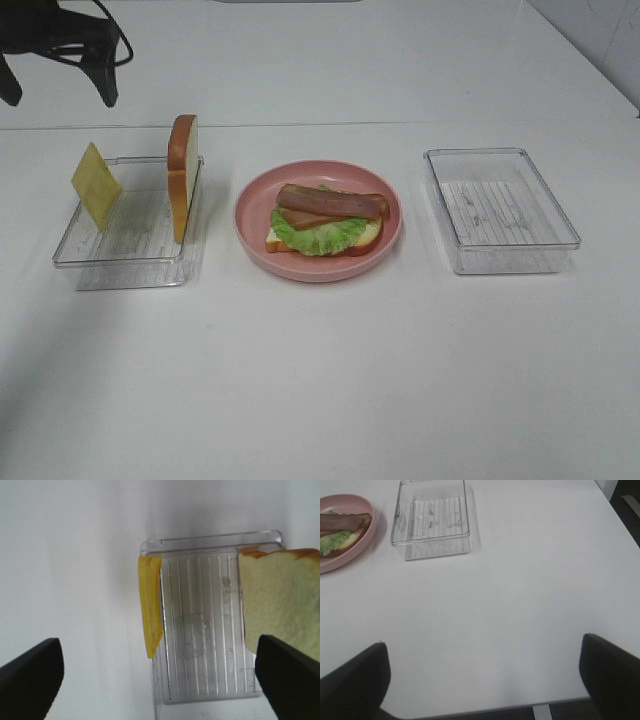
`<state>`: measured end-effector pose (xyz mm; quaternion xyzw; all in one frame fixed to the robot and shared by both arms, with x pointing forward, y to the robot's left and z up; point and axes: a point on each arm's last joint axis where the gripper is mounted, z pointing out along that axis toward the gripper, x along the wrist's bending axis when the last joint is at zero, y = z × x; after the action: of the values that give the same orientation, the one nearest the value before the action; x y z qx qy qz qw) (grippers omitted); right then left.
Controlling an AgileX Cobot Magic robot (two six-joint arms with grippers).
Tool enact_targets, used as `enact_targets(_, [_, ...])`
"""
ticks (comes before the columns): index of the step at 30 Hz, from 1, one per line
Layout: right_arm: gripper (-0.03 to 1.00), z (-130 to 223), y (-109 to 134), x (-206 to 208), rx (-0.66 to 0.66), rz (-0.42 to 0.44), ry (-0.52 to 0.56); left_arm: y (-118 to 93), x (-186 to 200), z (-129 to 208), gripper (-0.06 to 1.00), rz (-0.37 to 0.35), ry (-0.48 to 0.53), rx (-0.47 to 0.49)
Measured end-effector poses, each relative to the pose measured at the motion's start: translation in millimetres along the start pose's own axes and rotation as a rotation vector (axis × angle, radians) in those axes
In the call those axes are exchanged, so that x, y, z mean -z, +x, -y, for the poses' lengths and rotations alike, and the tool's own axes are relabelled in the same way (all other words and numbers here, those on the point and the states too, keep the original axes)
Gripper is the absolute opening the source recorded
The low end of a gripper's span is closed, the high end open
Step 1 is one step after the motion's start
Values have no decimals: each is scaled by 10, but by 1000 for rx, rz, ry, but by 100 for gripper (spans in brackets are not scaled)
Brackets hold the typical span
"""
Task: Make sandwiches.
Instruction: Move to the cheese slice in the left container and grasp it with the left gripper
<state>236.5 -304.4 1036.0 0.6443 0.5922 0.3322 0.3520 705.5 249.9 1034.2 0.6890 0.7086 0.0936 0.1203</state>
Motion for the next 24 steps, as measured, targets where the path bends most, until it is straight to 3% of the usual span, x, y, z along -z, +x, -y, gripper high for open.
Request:
enact_targets(8, [98,0,0,0,0,0,0,15,-587,42,95,-30,115,-14])
enact_targets(24, [98,0,0,0,0,0,0,18,-1023,-43,91,-7,145,-28])
